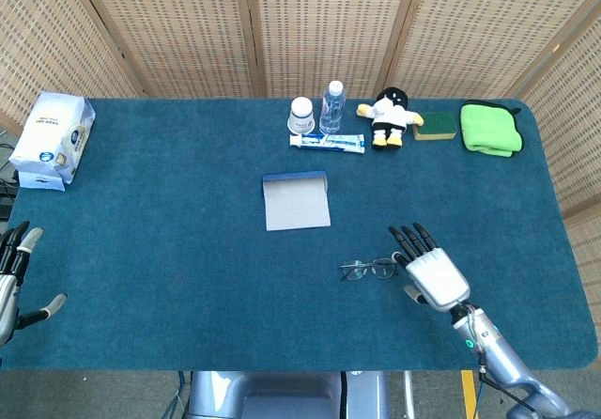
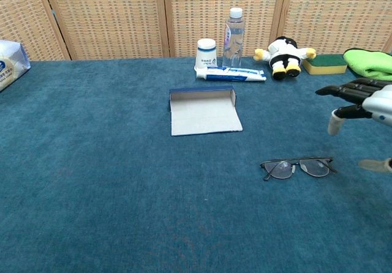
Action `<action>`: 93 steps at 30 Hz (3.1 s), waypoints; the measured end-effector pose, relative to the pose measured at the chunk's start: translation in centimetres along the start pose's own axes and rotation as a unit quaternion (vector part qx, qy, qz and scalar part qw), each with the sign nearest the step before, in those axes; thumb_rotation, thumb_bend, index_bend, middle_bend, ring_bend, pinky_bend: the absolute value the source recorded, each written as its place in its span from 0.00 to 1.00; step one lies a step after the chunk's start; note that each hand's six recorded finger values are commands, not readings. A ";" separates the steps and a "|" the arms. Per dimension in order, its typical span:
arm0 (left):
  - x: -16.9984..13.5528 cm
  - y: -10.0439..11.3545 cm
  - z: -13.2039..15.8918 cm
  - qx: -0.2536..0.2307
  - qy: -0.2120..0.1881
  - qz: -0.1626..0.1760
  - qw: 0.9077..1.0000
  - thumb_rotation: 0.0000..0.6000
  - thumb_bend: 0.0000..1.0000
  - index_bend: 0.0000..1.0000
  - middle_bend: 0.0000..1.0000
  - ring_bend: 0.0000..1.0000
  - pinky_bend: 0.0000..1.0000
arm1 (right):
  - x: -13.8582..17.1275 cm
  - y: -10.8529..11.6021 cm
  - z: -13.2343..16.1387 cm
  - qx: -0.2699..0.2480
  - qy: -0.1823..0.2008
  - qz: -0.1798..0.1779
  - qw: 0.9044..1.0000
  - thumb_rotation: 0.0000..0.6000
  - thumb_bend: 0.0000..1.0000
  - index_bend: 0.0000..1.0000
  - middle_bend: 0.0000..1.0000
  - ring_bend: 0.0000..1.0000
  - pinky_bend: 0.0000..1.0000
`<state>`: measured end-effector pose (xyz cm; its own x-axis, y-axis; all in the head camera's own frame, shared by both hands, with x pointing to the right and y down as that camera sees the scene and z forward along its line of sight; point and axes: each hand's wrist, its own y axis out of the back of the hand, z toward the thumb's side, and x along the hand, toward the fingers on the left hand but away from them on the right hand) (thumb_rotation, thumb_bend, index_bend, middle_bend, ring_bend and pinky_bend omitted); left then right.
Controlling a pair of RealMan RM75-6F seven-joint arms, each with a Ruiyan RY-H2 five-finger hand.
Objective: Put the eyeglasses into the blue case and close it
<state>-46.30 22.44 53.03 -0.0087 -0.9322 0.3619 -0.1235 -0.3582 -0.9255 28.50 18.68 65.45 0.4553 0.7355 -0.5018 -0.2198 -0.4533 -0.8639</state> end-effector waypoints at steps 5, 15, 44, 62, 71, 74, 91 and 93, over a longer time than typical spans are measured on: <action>0.1 -0.2 0.0 0.002 0.002 -0.004 1.000 1.00 0.00 0.00 0.00 0.00 0.00 | -2.1 -0.8 0.7 0.018 0.001 0.018 1.000 1.00 0.38 0.36 0.00 0.00 0.00; 0.1 -0.2 0.0 0.002 0.003 -0.004 1.000 1.00 0.00 0.00 0.00 0.00 0.00 | -4.2 -1.9 1.5 -0.001 -0.009 0.062 0.998 1.00 0.40 0.37 0.00 0.00 0.00; 0.4 -0.4 -0.2 -0.002 0.007 -0.013 1.000 1.00 0.00 0.00 0.00 0.00 0.00 | -7.1 -3.6 3.9 -0.011 -0.010 0.071 0.997 1.00 0.47 0.62 0.00 0.00 0.00; 1.3 -1.1 -0.4 0.008 0.016 -0.020 1.000 1.00 0.00 0.00 0.00 0.00 0.00 | -11.0 1.9 5.2 0.001 -0.006 0.033 0.999 1.00 0.47 0.62 0.00 0.00 0.00; 2.1 -1.1 -0.4 0.006 0.017 -0.016 1.000 1.00 0.00 0.00 0.00 0.00 0.00 | -16.0 4.8 6.8 -0.026 -0.023 0.039 0.999 1.00 0.47 0.62 0.00 0.00 0.00; 2.0 -1.0 -0.6 0.009 0.019 -0.012 1.000 1.00 0.00 0.00 0.00 0.00 0.00 | -18.0 5.3 7.6 -0.016 -0.028 0.045 0.998 1.00 0.47 0.62 0.00 0.00 0.00; 3.1 -1.2 -1.8 0.006 0.053 -0.021 0.998 1.00 0.00 0.00 0.00 0.00 0.00 | -26.2 5.3 9.3 -0.018 -0.083 0.075 0.994 1.00 0.47 0.62 0.00 0.00 0.00; 3.2 -1.2 -2.0 0.004 0.057 -0.022 0.998 1.00 0.00 0.00 0.00 0.00 0.00 | -26.8 5.1 9.3 -0.016 -0.086 0.077 0.993 1.00 0.47 0.62 0.00 0.00 0.00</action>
<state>-48.14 20.03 55.50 -0.1164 -0.9040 0.4114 -0.1176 -0.3988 -0.9095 7.19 1.33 74.02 0.2635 0.7300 -0.6306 -0.2463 -0.5812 -0.7756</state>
